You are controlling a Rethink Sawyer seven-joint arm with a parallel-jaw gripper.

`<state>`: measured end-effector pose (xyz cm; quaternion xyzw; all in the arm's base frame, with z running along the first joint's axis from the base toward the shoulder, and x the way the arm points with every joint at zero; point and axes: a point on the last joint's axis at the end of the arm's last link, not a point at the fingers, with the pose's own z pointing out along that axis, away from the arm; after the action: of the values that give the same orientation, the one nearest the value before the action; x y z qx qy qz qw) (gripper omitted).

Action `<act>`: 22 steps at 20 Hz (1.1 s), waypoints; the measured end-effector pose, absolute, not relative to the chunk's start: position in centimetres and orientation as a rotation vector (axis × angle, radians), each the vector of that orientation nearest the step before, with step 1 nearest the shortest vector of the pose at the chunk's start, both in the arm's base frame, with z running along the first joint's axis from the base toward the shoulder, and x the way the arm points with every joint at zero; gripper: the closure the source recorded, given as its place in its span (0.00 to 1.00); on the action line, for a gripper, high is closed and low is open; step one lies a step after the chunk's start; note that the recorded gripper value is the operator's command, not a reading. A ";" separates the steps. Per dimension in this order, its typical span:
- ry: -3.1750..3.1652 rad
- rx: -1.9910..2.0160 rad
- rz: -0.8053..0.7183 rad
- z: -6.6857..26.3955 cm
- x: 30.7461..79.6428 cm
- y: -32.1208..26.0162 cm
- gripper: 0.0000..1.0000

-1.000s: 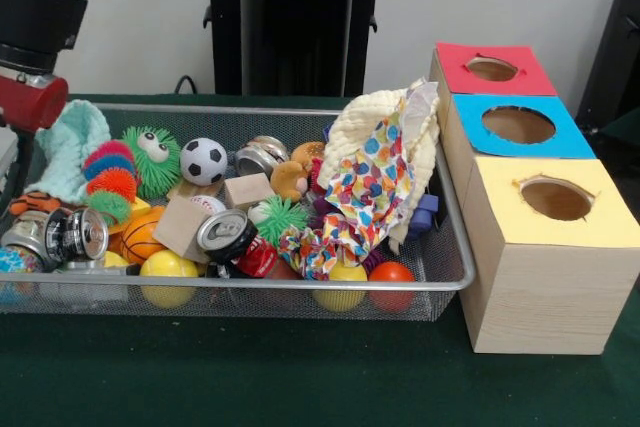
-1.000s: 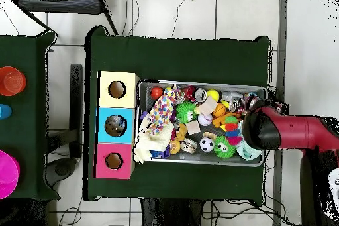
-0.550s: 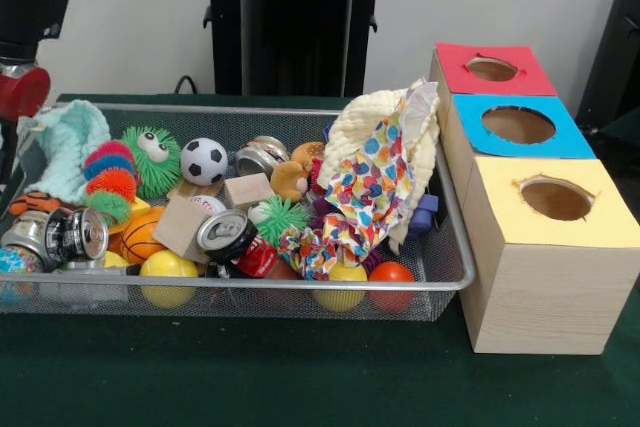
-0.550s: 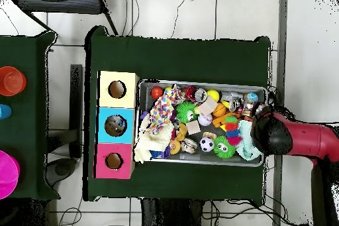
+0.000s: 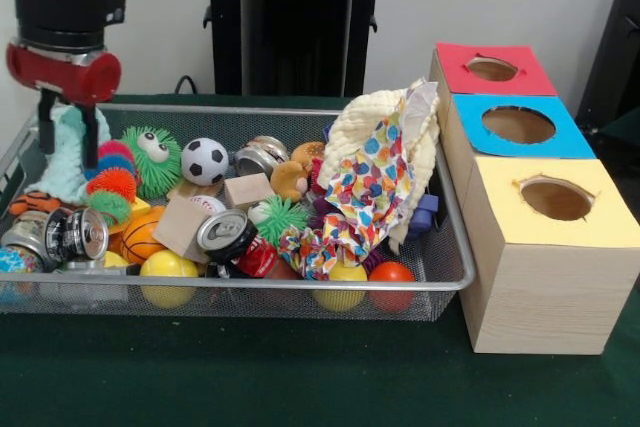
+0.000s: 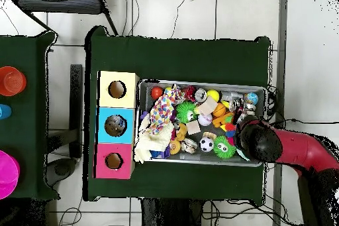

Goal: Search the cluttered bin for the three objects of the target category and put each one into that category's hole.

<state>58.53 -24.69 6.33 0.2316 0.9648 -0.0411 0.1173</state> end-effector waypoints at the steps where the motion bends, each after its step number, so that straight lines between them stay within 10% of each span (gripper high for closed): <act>1: 2.830 0.686 -0.092 6.4 58.5 -23.8 0.00; 22: 2.928 0.684 0.219 5.1 56.0 -8.3 0.00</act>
<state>55.97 -8.34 5.12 0.2264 0.9693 0.0725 0.0632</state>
